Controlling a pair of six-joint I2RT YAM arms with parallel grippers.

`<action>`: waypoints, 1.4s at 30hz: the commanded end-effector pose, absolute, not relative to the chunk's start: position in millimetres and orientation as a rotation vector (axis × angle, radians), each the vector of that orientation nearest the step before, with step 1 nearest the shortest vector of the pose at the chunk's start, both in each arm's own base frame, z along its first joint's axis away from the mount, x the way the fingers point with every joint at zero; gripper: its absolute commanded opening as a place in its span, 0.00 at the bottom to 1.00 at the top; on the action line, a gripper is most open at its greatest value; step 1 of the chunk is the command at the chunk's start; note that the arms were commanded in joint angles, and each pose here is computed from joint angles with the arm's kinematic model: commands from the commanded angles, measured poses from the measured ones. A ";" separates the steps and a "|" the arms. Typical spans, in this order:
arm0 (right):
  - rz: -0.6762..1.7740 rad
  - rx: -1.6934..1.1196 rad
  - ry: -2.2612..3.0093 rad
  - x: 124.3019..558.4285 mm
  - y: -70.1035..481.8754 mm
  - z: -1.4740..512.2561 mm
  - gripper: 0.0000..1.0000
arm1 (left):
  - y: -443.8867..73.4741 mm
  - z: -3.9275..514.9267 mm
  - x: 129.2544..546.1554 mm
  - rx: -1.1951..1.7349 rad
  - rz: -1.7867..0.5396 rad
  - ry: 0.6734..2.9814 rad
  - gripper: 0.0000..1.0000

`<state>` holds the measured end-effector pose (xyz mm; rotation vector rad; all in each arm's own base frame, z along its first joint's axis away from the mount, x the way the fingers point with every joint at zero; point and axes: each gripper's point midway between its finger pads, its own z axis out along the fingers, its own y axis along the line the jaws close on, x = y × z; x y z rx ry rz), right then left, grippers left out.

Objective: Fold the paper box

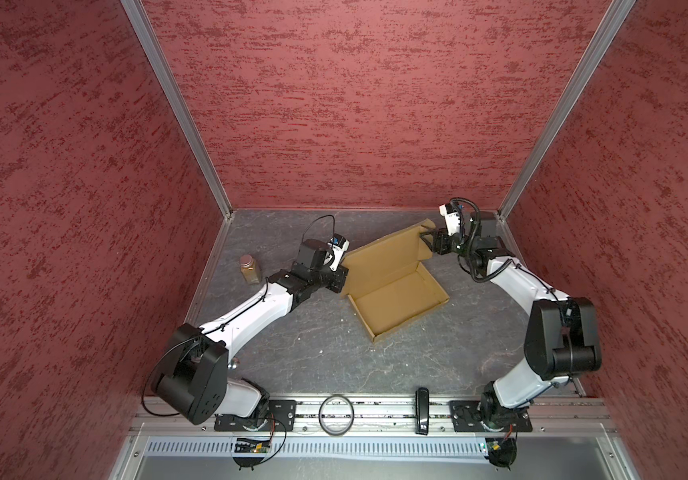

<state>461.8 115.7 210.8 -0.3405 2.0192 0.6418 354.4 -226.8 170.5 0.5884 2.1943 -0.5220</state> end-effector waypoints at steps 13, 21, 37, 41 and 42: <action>0.582 -0.301 1.934 417.6 92.1 252.0 0.64 | -216.3 196.5 386.3 0.801 -0.529 2.004 0.00; 0.562 -0.272 1.938 405.2 86.8 260.0 0.64 | -216.4 190.3 389.0 0.893 -0.572 1.967 0.00; 0.527 -0.331 1.993 433.2 79.7 225.3 0.65 | -211.0 184.1 396.9 0.928 -0.635 1.963 0.00; 0.552 -0.370 1.987 444.4 82.9 214.3 0.65 | -211.9 183.9 397.4 0.931 -0.651 1.960 0.00; 0.557 -0.386 1.982 446.8 84.4 213.0 0.65 | -211.8 183.7 397.9 0.931 -0.652 1.960 0.00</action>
